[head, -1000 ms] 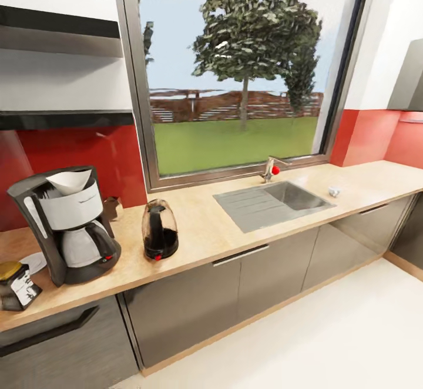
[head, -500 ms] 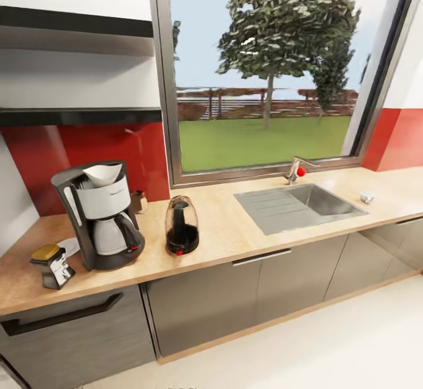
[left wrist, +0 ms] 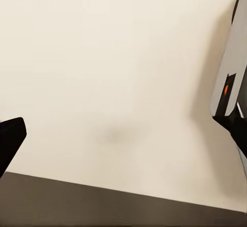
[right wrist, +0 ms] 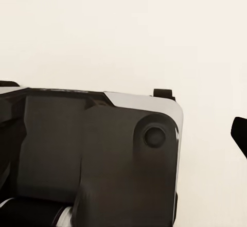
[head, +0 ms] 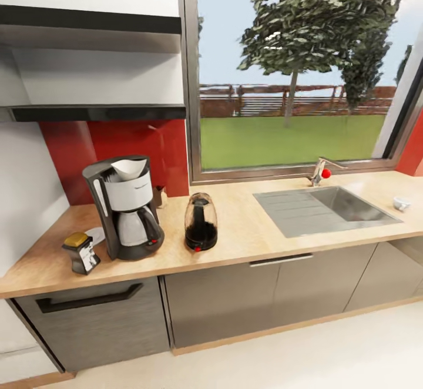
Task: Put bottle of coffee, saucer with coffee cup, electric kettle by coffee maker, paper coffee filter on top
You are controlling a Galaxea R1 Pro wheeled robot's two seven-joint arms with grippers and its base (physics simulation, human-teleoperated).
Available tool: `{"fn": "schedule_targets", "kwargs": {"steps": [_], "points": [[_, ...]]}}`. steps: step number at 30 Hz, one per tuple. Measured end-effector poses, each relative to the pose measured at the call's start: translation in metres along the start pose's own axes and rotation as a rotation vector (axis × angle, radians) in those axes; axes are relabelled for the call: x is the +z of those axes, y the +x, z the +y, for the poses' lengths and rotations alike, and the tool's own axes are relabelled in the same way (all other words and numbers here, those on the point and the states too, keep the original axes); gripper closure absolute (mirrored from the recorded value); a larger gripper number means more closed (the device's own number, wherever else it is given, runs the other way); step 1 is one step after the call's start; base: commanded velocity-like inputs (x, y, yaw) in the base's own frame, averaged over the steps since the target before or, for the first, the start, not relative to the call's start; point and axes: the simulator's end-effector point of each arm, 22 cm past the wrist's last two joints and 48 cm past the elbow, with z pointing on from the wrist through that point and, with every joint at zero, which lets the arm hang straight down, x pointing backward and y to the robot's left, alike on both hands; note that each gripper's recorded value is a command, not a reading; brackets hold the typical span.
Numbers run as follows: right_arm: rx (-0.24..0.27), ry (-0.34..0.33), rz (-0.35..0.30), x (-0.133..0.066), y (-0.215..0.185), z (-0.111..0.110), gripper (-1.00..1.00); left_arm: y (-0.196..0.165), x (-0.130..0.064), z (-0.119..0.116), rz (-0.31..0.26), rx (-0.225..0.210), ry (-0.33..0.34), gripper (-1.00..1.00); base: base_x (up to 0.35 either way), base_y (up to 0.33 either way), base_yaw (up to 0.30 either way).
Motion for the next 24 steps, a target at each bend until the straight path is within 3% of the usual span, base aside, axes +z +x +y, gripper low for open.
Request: {"fn": "schedule_targets", "kwargs": {"steps": [17,21,24], "points": [[-0.011,-0.005,-0.002,0.001,-0.002,0.001,-1.00,-0.004,0.000,-0.007,-0.017,-0.002,0.012,-1.00,0.000,0.000,0.033],[-0.011,-0.002,-0.003,0.000,-0.002,0.000,-1.00,-0.012,-0.001,-0.031,-0.031,-0.009,0.042,-1.00,0.000,0.000,0.000],[-0.010,0.001,-0.004,0.000,-0.002,-0.002,-1.00,-0.048,0.001,-0.058,-0.078,0.007,0.076,-1.00,0.000,0.000,0.000]]}}
